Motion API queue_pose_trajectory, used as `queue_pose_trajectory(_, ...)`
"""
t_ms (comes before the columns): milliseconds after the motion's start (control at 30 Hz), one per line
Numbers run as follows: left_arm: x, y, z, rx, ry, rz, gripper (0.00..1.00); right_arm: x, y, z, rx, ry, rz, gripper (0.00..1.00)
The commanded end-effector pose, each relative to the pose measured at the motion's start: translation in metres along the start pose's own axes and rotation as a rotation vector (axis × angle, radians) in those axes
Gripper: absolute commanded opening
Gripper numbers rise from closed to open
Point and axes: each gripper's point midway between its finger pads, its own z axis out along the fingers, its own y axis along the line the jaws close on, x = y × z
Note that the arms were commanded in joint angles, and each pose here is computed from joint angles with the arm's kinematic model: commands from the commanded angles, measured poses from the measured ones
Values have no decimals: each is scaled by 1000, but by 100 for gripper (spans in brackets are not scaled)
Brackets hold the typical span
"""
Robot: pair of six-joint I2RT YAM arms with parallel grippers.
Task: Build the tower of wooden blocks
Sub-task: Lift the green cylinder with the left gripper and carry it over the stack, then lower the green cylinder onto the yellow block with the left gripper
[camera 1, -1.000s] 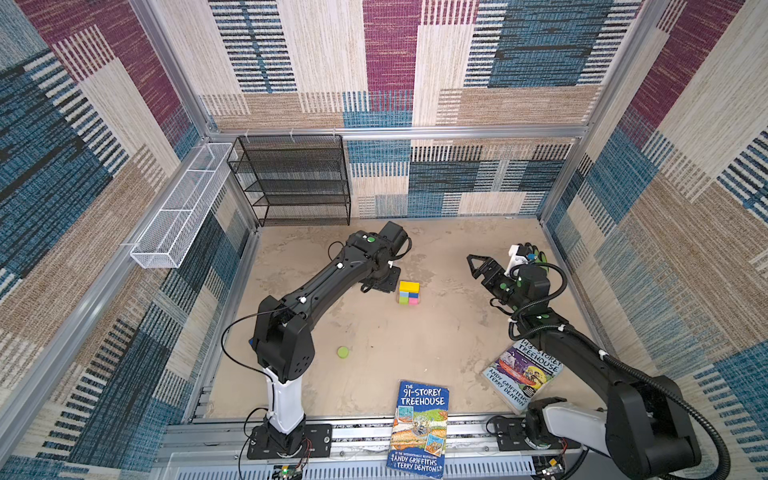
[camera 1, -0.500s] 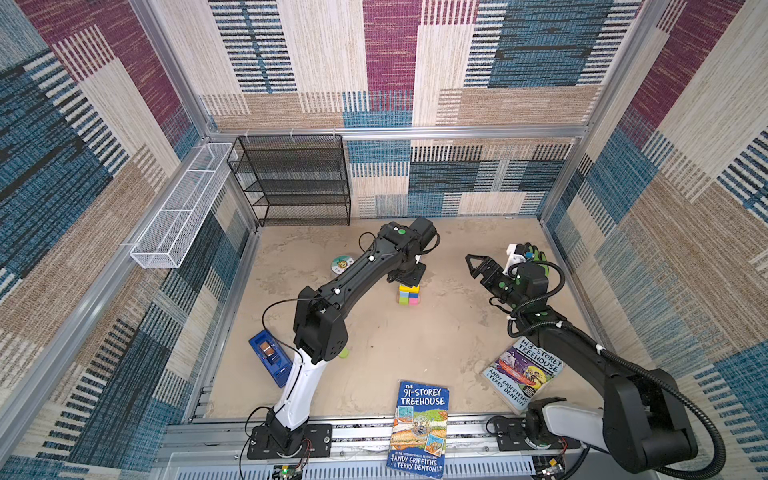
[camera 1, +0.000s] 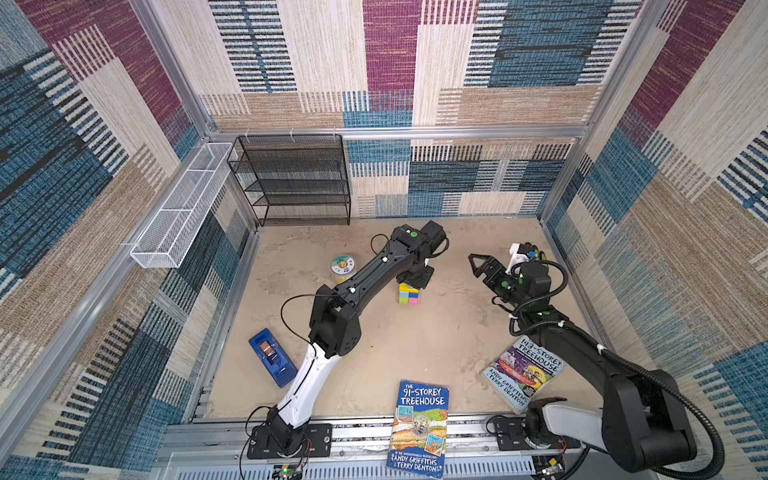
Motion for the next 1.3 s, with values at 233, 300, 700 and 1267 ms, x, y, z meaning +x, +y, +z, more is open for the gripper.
queue_pose_trajectory(233, 0, 5, 7, -40, 13, -20, 33, -4, 0, -6, -19, -14, -9, 100)
queue_pose_trajectory(300, 0, 5, 9, -44, 16, -23, 34, -4, 0, -5, -20, -14, -7, 100)
queue_pose_trajectory(700, -3, 7, 14, -45, 18, -29, 35, -3, -2, -4, -20, -9, -5, 100)
queue_pose_trajectory(1267, -2, 8, 20, -36, 30, -34, 36, -2, -4, -3, -22, -4, 3, 100)
